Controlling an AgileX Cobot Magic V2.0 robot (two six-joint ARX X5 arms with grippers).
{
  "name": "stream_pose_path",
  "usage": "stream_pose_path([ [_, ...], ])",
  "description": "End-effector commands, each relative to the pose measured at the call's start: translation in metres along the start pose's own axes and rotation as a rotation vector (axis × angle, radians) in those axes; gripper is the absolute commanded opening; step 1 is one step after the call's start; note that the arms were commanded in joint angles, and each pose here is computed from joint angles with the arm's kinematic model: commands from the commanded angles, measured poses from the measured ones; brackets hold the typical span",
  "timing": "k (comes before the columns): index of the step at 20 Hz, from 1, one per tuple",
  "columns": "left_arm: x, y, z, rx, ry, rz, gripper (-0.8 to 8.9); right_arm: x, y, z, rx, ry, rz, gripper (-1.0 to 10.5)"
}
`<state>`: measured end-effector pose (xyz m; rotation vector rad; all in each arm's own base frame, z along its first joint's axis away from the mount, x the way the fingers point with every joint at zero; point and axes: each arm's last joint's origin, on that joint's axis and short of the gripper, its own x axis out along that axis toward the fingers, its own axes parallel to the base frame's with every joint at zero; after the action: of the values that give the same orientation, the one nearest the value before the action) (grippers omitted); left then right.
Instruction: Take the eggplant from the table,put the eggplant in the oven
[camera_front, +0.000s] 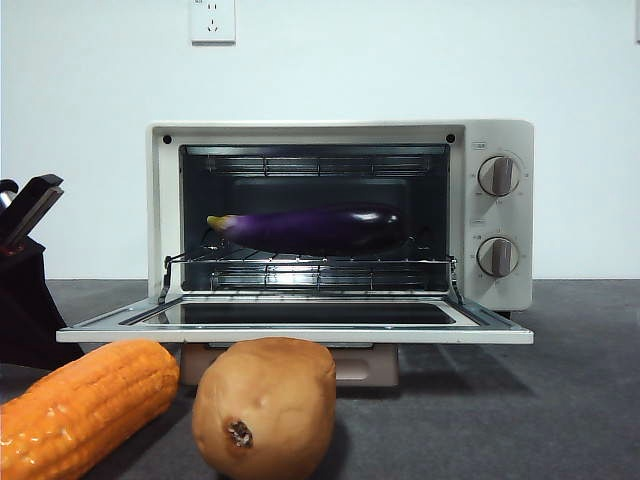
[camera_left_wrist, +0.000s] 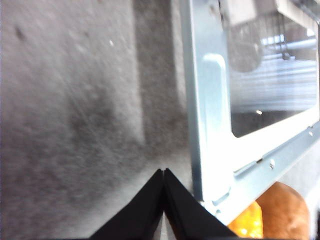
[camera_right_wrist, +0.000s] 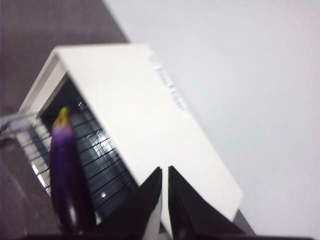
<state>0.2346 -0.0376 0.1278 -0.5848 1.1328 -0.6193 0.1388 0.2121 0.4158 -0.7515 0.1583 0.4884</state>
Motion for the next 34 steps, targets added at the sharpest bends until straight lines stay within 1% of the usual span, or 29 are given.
stream_pose_path([
  [1,0.005,0.002,0.003,0.004,0.014,-0.05,0.04,-0.017,-0.012,0.004,0.057,-0.051,-0.014,0.0],
  [4,0.008,0.003,0.004,0.013,0.022,-0.119,0.04,-0.033,-0.024,0.002,0.084,-0.082,-0.033,0.0],
  [9,0.008,0.001,0.009,0.048,0.003,-0.199,0.04,-0.054,-0.037,-0.006,0.13,-0.097,-0.038,0.0],
  [16,0.0,-0.008,0.03,0.091,-0.06,-0.358,0.04,-0.081,-0.048,-0.029,0.191,-0.031,-0.005,0.0],
  [21,-0.01,-0.025,0.06,0.13,-0.138,-0.406,0.04,-0.098,-0.052,-0.048,0.233,0.045,0.022,0.0],
  [28,-0.034,-0.059,0.107,0.237,-0.264,-0.46,0.04,-0.113,-0.055,-0.067,0.302,0.127,0.041,0.0],
  [31,-0.045,-0.073,0.12,0.255,-0.292,-0.475,0.04,-0.114,-0.053,-0.073,0.302,0.17,0.053,0.0],
  [34,-0.054,-0.086,0.121,0.268,-0.334,-0.46,0.04,-0.111,-0.047,-0.079,0.279,0.21,0.067,0.0],
])
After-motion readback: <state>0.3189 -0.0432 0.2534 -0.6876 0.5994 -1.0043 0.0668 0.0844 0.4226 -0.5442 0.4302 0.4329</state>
